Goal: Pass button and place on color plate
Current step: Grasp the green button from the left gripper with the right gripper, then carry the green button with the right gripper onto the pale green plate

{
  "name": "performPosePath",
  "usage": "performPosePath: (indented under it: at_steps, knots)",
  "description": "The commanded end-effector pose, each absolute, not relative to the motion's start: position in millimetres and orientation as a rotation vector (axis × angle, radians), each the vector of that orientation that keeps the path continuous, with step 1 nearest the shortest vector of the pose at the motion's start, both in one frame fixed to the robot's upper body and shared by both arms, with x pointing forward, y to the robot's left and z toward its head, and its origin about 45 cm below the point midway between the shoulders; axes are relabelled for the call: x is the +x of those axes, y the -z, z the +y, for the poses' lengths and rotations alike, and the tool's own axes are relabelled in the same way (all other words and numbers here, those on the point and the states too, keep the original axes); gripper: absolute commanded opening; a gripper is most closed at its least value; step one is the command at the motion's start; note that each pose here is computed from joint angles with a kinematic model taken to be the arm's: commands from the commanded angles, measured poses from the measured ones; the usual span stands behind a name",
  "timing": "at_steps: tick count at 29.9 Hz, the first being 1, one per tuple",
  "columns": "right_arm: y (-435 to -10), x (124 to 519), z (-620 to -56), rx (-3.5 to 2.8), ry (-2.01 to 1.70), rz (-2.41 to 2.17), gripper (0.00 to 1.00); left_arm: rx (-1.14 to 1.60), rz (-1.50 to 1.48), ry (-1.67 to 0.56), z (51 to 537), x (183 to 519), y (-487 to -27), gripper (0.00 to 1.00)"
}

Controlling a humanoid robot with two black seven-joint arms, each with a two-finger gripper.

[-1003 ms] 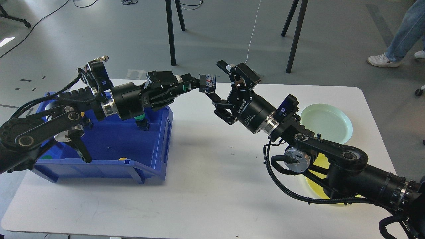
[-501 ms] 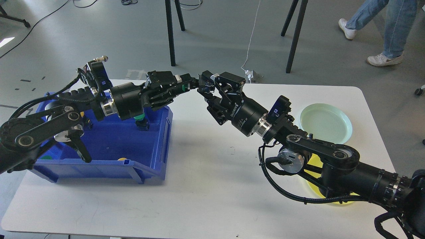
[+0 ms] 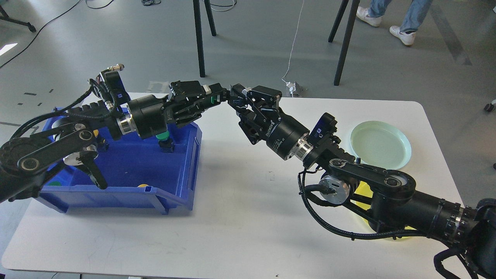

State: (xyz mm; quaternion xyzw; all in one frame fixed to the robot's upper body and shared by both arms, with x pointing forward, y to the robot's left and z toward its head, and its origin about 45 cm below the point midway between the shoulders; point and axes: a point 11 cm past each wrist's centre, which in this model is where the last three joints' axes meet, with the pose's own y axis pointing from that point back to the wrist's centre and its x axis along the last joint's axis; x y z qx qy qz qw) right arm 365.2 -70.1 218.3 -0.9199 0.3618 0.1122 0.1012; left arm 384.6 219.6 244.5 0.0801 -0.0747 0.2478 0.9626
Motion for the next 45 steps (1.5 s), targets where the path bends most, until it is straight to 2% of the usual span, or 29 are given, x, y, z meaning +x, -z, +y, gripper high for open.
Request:
performPosePath:
  at_steps: [1, 6, 11, 15, 19, 24, 29, 43, 45]
  knots:
    - [-213, 369, -91, -2.716, -0.312, 1.143, 0.01, 0.146, -0.137, -0.519, 222, 386, -246, 0.80]
    - [-206, 369, -135, -2.694, -0.293, 1.281, 0.01, 0.147, -0.135, -0.523, 223, 387, -245, 0.81]
    - [-189, 379, -230, -2.596, -0.154, 1.745, 0.01, 0.148, -0.135, -0.525, 223, 387, -245, 0.81]
    - [-171, 380, -276, -2.418, 0.052, 2.226, 0.01, 0.151, -0.134, -0.529, 224, 388, -244, 0.82]
    - [-152, 382, -306, -2.390, 0.093, 2.368, 0.01, 0.152, -0.133, -0.532, 226, 388, -244, 0.82]
    - [-98, 372, -308, -2.530, 0.100, 2.502, 0.01, 0.153, -0.132, -0.532, 225, 388, -243, 0.82]
    - [-74, 369, -320, -2.552, 0.035, 2.644, 0.01, 0.153, -0.132, -0.532, 225, 388, -243, 0.82]
    - [-121, 395, -292, -2.402, -0.069, 2.495, 0.01, 0.152, -0.130, -0.531, 225, 388, -242, 0.82]
    - [-128, 397, -303, -2.399, -0.031, 2.509, 0.01, 0.152, -0.132, -0.533, 226, 388, -243, 0.82]
